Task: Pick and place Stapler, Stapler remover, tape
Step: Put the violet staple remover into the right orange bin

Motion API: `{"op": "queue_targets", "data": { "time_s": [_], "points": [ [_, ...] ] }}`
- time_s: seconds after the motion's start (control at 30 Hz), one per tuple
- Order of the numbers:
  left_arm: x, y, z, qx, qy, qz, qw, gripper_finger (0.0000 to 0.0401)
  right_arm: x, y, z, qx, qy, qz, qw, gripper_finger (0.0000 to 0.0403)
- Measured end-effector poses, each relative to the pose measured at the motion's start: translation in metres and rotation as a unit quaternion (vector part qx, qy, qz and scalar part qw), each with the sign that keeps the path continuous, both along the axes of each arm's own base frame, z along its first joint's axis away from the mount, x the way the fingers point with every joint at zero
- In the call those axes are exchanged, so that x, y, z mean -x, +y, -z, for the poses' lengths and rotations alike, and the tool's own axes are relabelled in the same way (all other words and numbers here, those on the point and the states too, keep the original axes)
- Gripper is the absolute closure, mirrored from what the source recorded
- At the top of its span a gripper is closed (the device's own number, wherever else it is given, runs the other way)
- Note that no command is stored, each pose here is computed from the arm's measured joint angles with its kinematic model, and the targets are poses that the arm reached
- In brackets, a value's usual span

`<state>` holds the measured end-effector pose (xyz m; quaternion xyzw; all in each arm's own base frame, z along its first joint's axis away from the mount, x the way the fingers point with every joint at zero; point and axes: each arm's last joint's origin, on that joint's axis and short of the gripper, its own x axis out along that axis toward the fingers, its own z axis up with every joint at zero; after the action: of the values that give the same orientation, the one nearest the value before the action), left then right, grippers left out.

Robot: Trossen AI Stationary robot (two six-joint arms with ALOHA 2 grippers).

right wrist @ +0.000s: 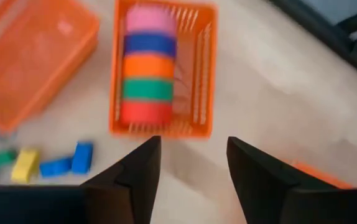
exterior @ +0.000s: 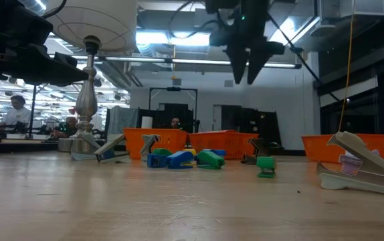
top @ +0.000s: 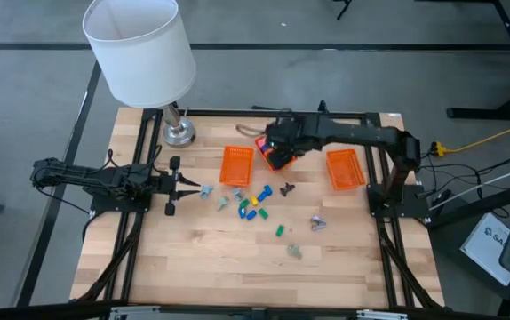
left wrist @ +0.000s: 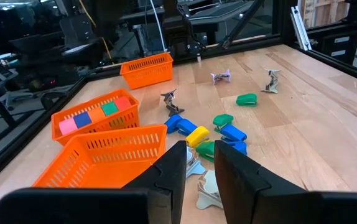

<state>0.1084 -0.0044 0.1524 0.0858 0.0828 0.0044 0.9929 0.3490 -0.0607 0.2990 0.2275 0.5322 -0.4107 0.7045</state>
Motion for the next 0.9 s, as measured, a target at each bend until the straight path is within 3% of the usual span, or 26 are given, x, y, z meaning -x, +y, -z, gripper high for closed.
{"op": "queue_targets", "data": {
  "time_s": [0.37,0.67,0.9],
  "points": [
    [0.000,0.000,0.000,0.000,0.000,0.000,1.000,0.0324,-0.005,0.088,0.007,-0.010,-0.004,-0.063,0.998,0.0223],
    [0.000,0.000,0.000,0.000,0.000,0.000,1.000,0.0322,-0.001,0.149,0.020,-0.020,-0.012,-0.054,0.998,0.0223],
    [0.000,0.000,0.000,0.000,0.000,0.000,1.000,0.0324,0.009,0.193,0.025,-0.028,-0.021,-0.085,0.996,0.0223]
  ]
}}
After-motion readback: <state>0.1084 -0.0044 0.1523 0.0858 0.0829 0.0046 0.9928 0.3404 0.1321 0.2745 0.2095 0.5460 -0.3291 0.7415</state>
